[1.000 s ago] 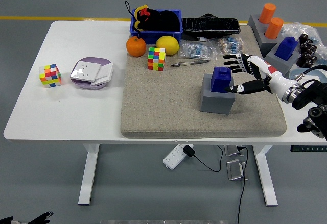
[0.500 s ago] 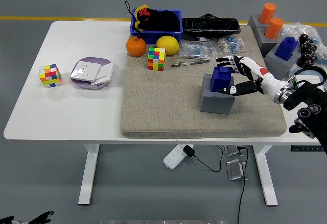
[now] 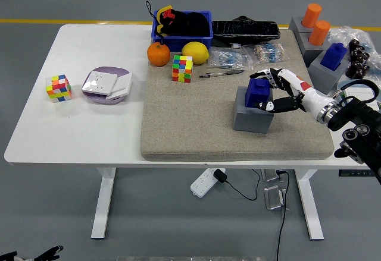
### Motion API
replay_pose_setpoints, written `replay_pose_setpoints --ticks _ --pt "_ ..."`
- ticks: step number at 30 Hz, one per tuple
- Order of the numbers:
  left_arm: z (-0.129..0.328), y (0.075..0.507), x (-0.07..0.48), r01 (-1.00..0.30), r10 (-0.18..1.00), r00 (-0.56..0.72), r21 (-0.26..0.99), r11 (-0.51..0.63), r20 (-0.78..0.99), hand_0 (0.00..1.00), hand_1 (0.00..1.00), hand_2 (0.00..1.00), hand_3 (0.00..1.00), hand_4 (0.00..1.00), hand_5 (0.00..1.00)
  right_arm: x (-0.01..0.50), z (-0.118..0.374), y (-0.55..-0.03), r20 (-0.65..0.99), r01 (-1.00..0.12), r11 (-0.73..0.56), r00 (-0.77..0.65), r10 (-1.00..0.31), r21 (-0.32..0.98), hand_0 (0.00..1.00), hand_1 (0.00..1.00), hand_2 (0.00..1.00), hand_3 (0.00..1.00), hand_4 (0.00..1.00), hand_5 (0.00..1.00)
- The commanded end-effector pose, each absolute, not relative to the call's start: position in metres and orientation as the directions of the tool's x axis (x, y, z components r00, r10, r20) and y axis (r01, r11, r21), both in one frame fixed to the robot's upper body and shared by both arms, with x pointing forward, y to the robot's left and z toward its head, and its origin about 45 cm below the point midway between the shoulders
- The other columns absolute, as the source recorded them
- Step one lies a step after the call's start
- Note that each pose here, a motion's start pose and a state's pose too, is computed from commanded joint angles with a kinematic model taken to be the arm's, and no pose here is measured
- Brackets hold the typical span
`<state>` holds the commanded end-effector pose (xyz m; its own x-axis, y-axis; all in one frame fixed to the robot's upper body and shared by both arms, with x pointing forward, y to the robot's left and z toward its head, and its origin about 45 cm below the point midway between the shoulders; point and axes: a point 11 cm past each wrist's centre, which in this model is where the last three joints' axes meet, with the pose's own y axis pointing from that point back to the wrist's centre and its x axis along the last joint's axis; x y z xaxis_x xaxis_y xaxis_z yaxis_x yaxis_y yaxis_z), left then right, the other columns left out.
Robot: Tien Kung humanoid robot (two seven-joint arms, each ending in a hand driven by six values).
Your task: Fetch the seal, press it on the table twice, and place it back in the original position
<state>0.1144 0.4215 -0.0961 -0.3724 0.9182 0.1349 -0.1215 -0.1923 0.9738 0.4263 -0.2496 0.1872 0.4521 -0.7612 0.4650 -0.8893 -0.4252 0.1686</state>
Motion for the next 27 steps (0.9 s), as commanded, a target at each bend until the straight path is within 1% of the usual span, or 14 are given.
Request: replay_pose_setpoints --ticks 1,2,7,8,13,14,19,20,27 --pt "-0.096 0.421 0.114 -0.121 0.918 -0.372 0.974 -0.192 0.135 0.814 0.790 0.769 0.803 0.692 0.424 0.426 0.187 -0.250 0.465 -0.890 -0.423 0.450 -0.762 0.168 0.707 0.614 0.627 0.694 0.811 0.002" --pt "-0.096 0.422 0.114 -0.122 0.918 -0.373 0.974 -0.193 0.135 0.814 0.791 0.768 0.803 0.692 0.424 0.427 0.187 -0.250 0.465 -0.892 -0.421 0.447 -0.764 0.166 0.687 0.586 0.613 0.682 0.771 0.002" --pt "-0.096 0.422 0.114 -0.121 0.918 -0.373 0.974 -0.192 0.135 0.814 0.791 0.768 0.803 0.692 0.424 0.428 0.186 -0.251 0.481 -0.899 -0.410 0.432 -0.763 0.156 0.687 0.586 0.613 0.682 0.771 0.002" --pt "-0.096 0.421 0.114 -0.121 0.918 -0.373 0.974 -0.192 0.135 0.814 0.791 0.769 0.804 0.692 0.423 0.428 0.186 -0.251 0.483 -0.900 -0.407 0.428 -0.764 0.154 0.639 0.526 0.550 0.607 0.717 0.002" --pt "-0.096 0.421 0.115 -0.123 0.918 -0.373 0.974 -0.191 0.133 0.814 0.791 0.769 0.804 0.692 0.423 0.429 0.186 -0.251 0.493 -0.909 -0.396 0.405 -0.770 0.130 0.639 0.526 0.550 0.607 0.717 0.002" --pt "-0.096 0.421 0.115 -0.123 0.918 -0.373 0.974 -0.191 0.133 0.814 0.790 0.768 0.804 0.692 0.423 0.429 0.187 -0.251 0.493 -0.911 -0.393 0.400 -0.773 0.123 0.601 0.485 0.498 0.520 0.677 0.002" --pt "-0.096 0.422 0.114 -0.125 0.917 -0.375 0.973 -0.192 0.133 0.814 0.790 0.768 0.804 0.692 0.423 0.429 0.192 -0.250 0.491 -0.913 -0.396 0.392 -0.778 0.103 0.601 0.485 0.498 0.520 0.677 0.002" --pt "-0.096 0.422 0.115 -0.125 0.917 -0.376 0.973 -0.193 0.133 0.814 0.790 0.768 0.804 0.693 0.424 0.430 0.194 -0.250 0.490 -0.913 -0.396 0.390 -0.779 0.098 0.589 0.466 0.480 0.503 0.645 0.002" --pt "-0.096 0.423 0.114 -0.123 0.916 -0.377 0.973 -0.194 0.135 0.814 0.791 0.768 0.804 0.693 0.425 0.433 0.219 -0.250 0.478 -0.918 -0.395 0.358 -0.802 0.024 0.587 0.464 0.476 0.502 0.643 0.002"
